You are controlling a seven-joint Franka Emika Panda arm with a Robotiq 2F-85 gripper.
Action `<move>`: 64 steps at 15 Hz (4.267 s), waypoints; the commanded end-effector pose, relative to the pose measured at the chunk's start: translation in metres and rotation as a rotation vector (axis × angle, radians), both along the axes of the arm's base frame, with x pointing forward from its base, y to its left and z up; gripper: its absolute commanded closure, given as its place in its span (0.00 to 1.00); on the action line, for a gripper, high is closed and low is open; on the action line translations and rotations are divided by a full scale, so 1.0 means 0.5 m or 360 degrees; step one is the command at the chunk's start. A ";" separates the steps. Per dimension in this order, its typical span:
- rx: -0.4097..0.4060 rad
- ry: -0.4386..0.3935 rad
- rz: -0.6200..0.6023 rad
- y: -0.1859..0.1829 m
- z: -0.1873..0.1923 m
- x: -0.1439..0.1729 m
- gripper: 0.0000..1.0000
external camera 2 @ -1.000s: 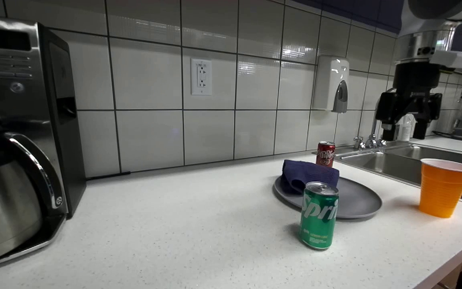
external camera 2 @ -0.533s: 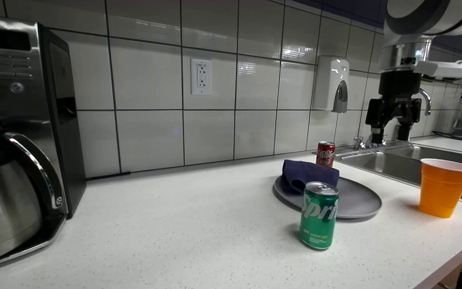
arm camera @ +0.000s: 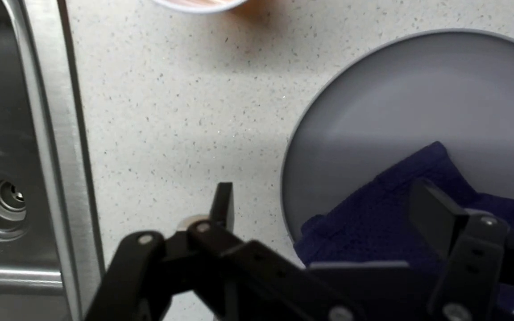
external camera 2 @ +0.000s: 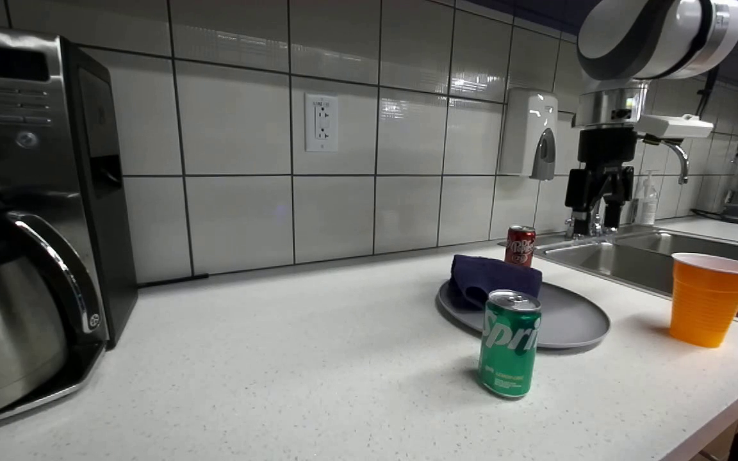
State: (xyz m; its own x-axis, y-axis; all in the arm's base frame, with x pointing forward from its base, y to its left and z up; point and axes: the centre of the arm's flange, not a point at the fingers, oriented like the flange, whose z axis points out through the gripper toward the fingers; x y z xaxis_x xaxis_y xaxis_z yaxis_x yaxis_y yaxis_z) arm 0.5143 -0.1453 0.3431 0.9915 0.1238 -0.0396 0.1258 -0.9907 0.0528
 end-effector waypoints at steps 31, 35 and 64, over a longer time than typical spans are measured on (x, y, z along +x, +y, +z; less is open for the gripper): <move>0.0049 -0.0033 0.0200 0.107 -0.061 0.111 0.00; 0.0044 -0.0036 0.0245 0.113 -0.077 0.142 0.00; 0.0168 0.0018 0.0470 0.230 -0.159 0.261 0.00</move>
